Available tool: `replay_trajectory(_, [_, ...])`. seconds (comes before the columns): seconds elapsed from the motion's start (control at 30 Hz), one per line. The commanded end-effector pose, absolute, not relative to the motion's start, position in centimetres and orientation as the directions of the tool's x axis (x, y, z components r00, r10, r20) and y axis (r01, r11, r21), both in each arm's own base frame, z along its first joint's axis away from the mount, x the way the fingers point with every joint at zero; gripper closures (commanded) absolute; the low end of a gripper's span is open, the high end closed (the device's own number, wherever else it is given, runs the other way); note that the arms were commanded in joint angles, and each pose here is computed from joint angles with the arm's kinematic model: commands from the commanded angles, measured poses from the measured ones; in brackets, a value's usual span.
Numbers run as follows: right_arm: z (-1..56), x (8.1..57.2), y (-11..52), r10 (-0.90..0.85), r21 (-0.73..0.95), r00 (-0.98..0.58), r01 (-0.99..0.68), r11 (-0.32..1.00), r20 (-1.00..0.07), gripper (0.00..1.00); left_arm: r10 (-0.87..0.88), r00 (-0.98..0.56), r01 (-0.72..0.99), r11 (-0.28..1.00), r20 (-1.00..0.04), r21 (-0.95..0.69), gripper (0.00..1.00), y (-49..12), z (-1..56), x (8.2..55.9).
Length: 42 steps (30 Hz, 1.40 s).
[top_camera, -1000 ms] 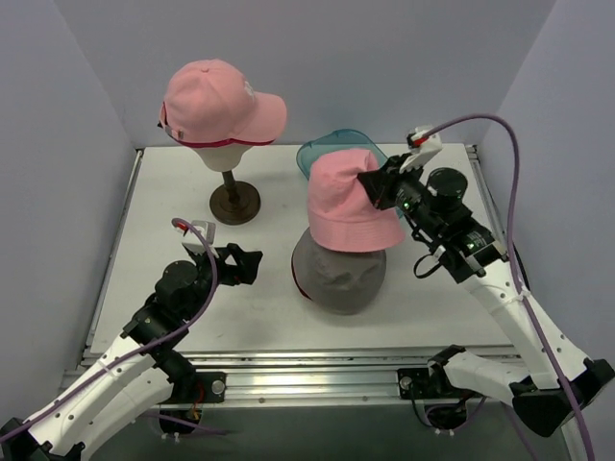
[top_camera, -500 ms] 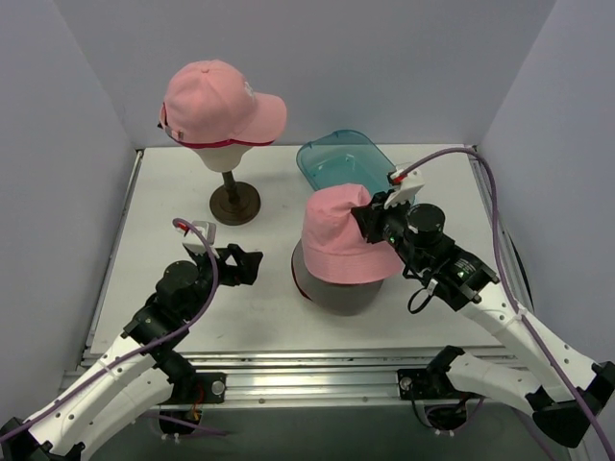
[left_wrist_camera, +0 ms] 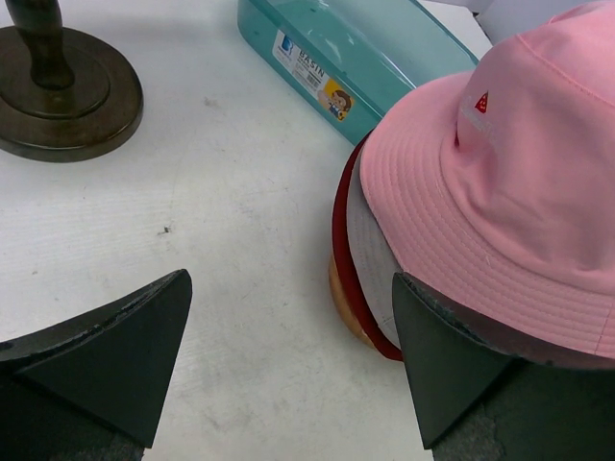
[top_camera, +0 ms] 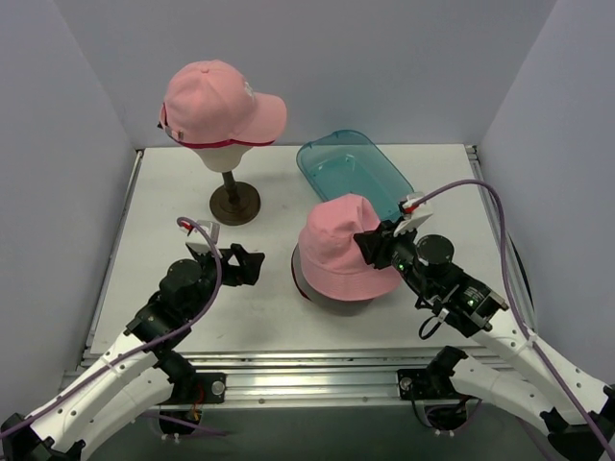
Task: Stack the hats
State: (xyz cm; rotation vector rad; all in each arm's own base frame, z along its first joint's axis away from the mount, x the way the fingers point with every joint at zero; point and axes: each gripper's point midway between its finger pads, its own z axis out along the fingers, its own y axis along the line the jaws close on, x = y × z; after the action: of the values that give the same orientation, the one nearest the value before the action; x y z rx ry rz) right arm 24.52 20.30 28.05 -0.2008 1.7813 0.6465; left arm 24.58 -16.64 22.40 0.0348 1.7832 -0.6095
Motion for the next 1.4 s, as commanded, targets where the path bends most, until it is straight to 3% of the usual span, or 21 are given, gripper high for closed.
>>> replay_trajectory(0.0, [29.9, 23.5, 19.6, 0.278, 0.377, -0.27, -0.458, 0.805, -0.922, 0.75, -0.301, -0.29, 0.368, 0.841, -0.909, -0.396, 0.06, -17.6, 23.9, 24.9])
replay_trajectory(0.07, [29.6, 23.1, 19.0, 0.3, 0.398, -0.275, -0.444, 0.803, -0.913, 0.62, -0.316, -0.304, 0.371, 0.83, -0.899, -0.417, 0.06, -18.1, 24.2, 25.1])
replay_trajectory(0.2, [30.6, 22.8, 16.8, 0.437, 0.508, -0.267, -0.33, 0.796, -0.859, 0.47, -0.343, -0.359, 0.415, 0.774, -0.868, -0.478, 0.06, -20.1, 25.4, 25.1])
replay_trajectory(0.27, [29.3, 22.8, 15.9, 0.5, 0.573, -0.31, -0.228, 0.787, -0.809, 0.44, -0.349, -0.413, 0.423, 0.745, -0.841, -0.516, 0.06, -21.3, 25.2, 25.1])
replay_trajectory(0.5, [24.6, 23.1, 14.1, 0.667, 0.704, -0.312, -0.011, 0.71, -0.677, 0.44, -0.376, -0.491, 0.461, 0.654, -0.786, -0.6, 0.06, -24.6, 25.8, 26.1])
replay_trajectory(0.7, [23.5, 22.2, 11.1, 0.824, 0.817, -0.22, 0.15, 0.557, -0.522, 0.4, -0.38, -0.512, 0.441, 0.653, -0.77, -0.615, 0.06, -25.2, 25.0, 27.1])
replay_trajectory(0.87, [21.4, 21.3, 9.7, 0.859, 0.824, -0.205, 0.249, 0.508, -0.468, 0.38, -0.386, -0.511, 0.43, 0.659, -0.769, -0.617, 0.06, -25.1, 24.9, 27.5])
replay_trajectory(1.37, [17.3, 21.2, 11.7, 0.916, 0.884, -0.247, 0.272, 0.379, -0.317, 0.37, -0.362, -0.528, 0.434, 0.662, -0.768, -0.611, 0.06, -26.6, 24.3, 29.4])
